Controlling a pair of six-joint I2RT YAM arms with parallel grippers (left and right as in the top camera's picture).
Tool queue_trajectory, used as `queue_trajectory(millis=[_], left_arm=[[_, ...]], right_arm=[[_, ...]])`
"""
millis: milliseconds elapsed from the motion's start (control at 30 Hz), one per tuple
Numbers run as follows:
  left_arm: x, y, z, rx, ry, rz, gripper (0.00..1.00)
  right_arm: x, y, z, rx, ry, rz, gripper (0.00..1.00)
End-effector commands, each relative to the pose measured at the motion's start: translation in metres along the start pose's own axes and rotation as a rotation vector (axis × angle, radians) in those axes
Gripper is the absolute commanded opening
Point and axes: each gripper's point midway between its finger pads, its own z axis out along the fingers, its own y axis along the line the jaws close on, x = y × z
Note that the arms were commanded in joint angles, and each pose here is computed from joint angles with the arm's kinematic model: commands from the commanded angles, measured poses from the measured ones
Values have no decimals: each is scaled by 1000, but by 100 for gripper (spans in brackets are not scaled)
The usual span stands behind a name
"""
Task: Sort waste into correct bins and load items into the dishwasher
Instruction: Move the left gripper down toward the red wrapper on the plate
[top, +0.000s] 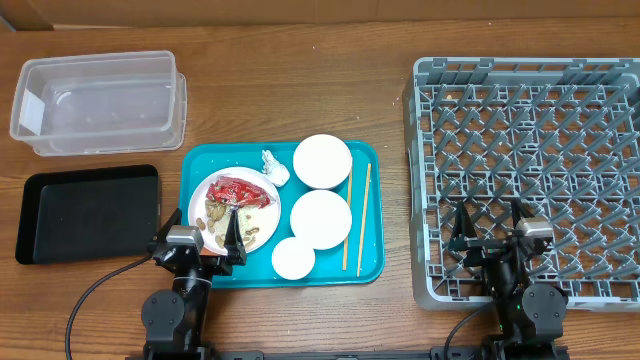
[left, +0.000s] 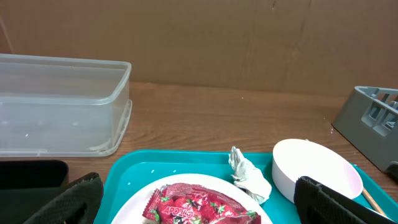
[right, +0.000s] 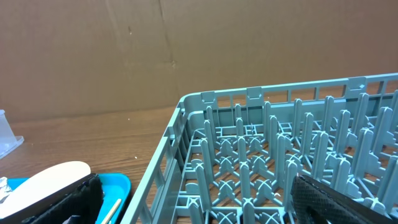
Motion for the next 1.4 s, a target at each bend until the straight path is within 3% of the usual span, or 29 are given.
queue_trajectory(millis=[0, 333, 567, 800, 967, 1167, 1367], left_arm=[[0, -2, 0, 9, -6, 27, 100], [0, -1, 0, 7, -8, -17, 100], [-10, -4, -7, 4, 43, -48, 100], [-44, -9, -28, -24, 243, -59, 100], [-69, -13, -32, -40, 390, -66, 100], [-72, -15, -34, -73, 675, -89, 100], [-58, -21, -24, -42, 758, -121, 100]], right_arm=[[2, 1, 0, -7, -2, -3, 100], [1, 5, 0, -34, -2, 55, 100], [-23, 11, -5, -34, 34, 82, 100], [-72, 23, -3, -26, 246, 100, 100], [-89, 32, 7, -13, 496, 129, 100], [-77, 39, 14, -12, 757, 176, 100], [-60, 42, 14, -26, 843, 195, 100]])
